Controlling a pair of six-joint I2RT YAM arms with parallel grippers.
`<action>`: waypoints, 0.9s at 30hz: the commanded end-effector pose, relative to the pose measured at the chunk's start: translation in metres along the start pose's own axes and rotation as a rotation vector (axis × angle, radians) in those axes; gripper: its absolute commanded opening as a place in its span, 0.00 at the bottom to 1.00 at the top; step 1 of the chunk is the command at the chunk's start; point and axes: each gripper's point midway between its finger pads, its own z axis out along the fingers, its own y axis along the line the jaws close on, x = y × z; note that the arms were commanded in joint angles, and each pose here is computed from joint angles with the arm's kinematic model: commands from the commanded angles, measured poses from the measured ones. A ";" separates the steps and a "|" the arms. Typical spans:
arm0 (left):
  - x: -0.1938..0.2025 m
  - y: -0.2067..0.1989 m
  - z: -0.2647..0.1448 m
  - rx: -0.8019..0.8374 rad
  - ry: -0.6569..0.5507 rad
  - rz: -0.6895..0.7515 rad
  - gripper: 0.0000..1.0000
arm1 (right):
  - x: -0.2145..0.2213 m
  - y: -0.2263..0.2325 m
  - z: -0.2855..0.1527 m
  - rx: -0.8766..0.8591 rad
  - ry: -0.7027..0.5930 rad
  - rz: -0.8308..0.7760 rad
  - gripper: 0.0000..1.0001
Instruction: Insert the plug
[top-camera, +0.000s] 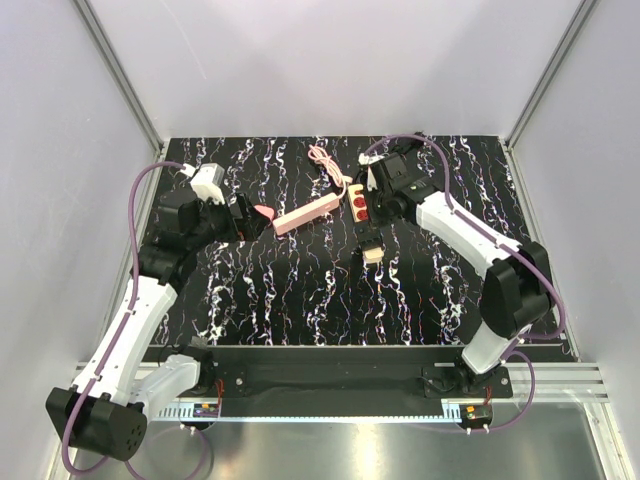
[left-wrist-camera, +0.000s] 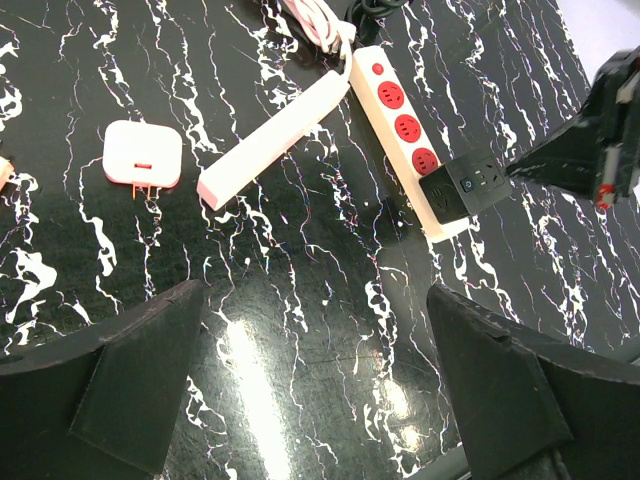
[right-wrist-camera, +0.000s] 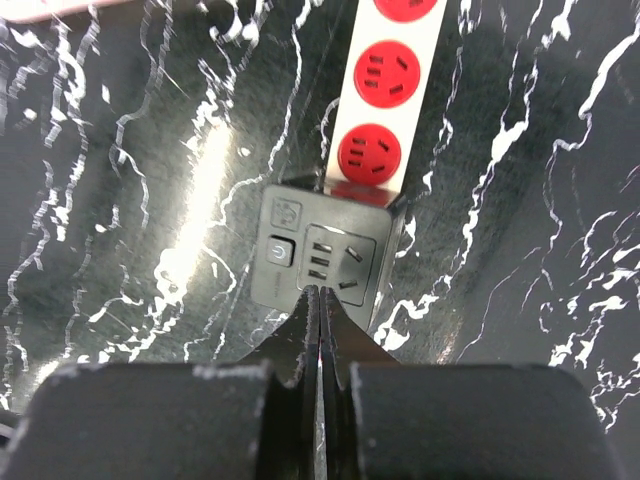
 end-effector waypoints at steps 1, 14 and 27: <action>-0.009 0.001 0.000 -0.005 -0.035 0.022 0.99 | -0.041 0.006 -0.038 -0.028 -0.124 -0.008 0.00; -0.008 0.004 -0.001 -0.020 -0.040 0.025 0.99 | 0.067 -0.033 0.031 0.151 0.188 0.032 0.00; -0.009 0.005 -0.003 -0.024 -0.046 0.029 0.99 | 0.007 -0.019 0.002 0.091 0.035 0.000 0.00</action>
